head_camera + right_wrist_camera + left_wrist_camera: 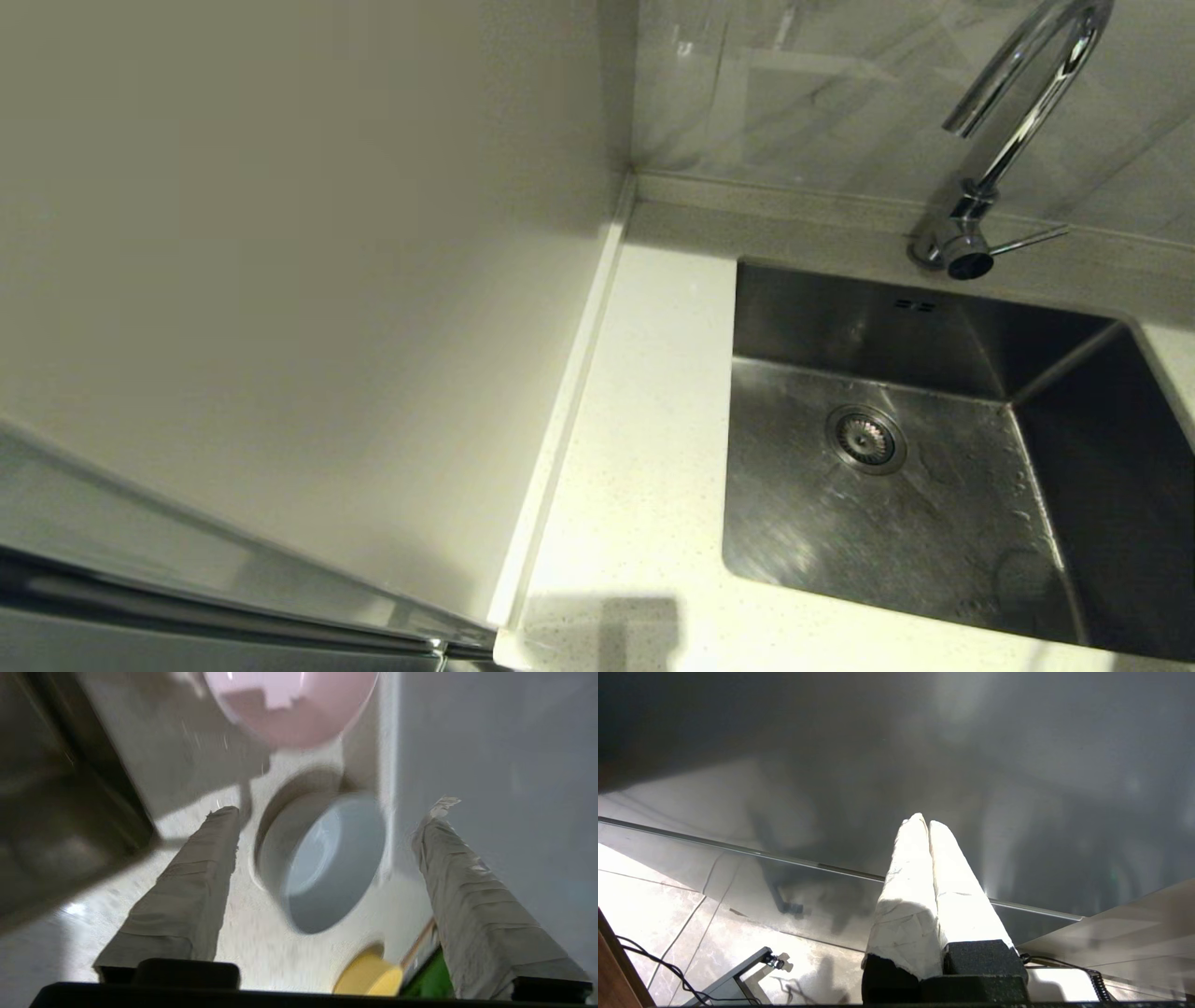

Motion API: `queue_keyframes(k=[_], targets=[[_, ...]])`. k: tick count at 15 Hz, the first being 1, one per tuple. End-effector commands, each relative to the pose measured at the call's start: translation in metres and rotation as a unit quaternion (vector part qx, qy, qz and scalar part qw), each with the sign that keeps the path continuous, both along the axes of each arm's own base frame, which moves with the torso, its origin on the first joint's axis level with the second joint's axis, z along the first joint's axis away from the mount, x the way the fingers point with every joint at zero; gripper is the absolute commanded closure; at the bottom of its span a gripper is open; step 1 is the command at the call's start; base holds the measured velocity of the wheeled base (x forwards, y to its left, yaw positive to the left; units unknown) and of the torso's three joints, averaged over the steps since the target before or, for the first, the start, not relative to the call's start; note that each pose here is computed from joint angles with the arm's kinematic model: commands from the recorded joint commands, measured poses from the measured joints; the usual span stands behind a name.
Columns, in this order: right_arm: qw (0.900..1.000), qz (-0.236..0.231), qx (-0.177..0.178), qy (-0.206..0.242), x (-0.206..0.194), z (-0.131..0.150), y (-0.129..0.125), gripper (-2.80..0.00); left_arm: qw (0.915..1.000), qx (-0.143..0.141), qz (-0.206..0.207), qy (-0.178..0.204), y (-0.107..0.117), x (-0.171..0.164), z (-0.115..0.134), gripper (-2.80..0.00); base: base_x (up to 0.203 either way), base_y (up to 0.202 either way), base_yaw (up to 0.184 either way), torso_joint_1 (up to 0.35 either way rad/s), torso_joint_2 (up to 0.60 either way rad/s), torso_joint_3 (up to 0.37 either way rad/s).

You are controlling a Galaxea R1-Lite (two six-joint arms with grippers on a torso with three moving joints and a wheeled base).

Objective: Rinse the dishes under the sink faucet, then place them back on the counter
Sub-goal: Put a bowl back to the table from the sink

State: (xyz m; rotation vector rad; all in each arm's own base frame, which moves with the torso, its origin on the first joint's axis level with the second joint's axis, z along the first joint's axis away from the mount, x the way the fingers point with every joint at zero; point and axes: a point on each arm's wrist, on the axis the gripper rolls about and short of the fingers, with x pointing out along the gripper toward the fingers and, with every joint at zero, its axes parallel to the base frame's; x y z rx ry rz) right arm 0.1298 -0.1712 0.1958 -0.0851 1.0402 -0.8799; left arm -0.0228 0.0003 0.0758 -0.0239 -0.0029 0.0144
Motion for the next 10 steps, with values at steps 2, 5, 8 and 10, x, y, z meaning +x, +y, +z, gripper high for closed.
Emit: queue_keyframes(k=[2, 5, 8, 10], targets=[[0.995, 0.070, -0.034, -0.057, 0.021, 0.030, 0.019, -2.80, 1.0000, 0.000, 0.000, -0.002, 0.000, 0.000, 0.000, 0.00, 0.000, 0.000, 0.000, 0.000, 0.00, 0.000], [0.979, 0.157, -0.033, -0.128, 0.070, 0.053, 0.061, -2.80, 1.0000, 0.000, 0.000, -0.002, 0.000, 0.000, 0.000, 0.00, 0.000, 0.000, 0.000, 0.000, 0.00, 0.000], [0.950, 0.224, -0.045, -0.211, 0.100, 0.088, 0.126, -2.80, 1.0000, 0.000, 0.000, -0.002, 0.000, 0.000, 0.000, 0.00, 0.000, 0.000, 0.000, 0.000, 0.00, 0.000], [0.932, 0.222, -0.068, -0.278, 0.093, 0.122, 0.150, -2.80, 1.0000, 0.000, 0.000, -0.002, 0.000, 0.000, 0.000, 0.00, 0.000, 0.000, 0.000, 0.000, 0.00, 0.000]])
